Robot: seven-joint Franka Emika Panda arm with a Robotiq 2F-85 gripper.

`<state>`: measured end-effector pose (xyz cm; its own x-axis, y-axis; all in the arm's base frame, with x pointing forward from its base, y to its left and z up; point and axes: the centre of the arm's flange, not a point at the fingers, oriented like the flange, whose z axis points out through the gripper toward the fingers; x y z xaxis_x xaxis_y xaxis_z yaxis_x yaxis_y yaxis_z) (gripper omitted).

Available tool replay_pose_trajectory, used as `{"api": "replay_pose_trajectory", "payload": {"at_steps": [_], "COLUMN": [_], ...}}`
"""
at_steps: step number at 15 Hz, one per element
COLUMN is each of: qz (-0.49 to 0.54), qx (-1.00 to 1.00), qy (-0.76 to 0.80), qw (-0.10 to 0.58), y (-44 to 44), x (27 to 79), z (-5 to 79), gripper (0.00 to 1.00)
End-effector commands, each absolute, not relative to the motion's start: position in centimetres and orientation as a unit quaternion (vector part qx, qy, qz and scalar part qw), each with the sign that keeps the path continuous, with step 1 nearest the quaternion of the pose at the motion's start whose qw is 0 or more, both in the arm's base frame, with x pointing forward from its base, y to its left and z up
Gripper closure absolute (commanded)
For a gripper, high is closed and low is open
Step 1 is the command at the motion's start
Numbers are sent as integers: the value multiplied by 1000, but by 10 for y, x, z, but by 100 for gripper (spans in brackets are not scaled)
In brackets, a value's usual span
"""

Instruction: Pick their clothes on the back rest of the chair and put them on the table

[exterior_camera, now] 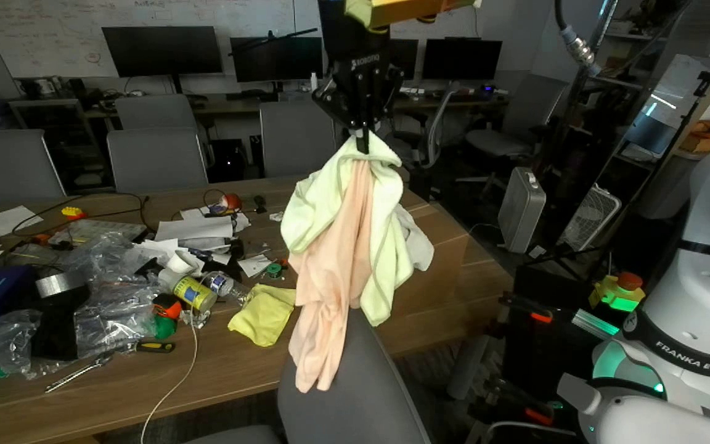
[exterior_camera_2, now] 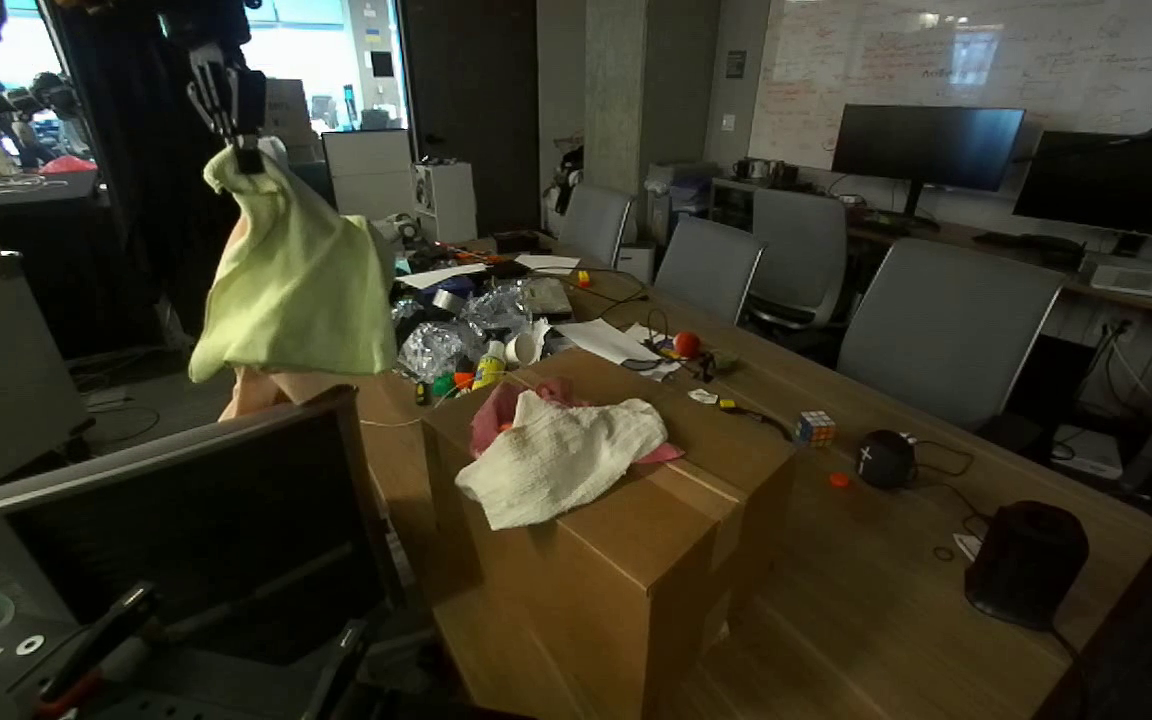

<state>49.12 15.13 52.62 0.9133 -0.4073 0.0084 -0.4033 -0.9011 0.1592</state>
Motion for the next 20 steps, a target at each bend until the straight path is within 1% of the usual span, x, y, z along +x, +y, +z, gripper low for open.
{"api": "replay_pose_trajectory", "payload": {"at_steps": [1,7,12,17,20], "qz": [16,46,58,49,45], "qx": [971,972,970,961,952], "qy": [-223,-221,-225,-262,-300], "qw": [80,71,67,70,52], "y": [160,177,175,137,93], "x": [474,451,445,459,466], "z": [575,626,651,669,682], "gripper": [99,99,99,99,99]}}
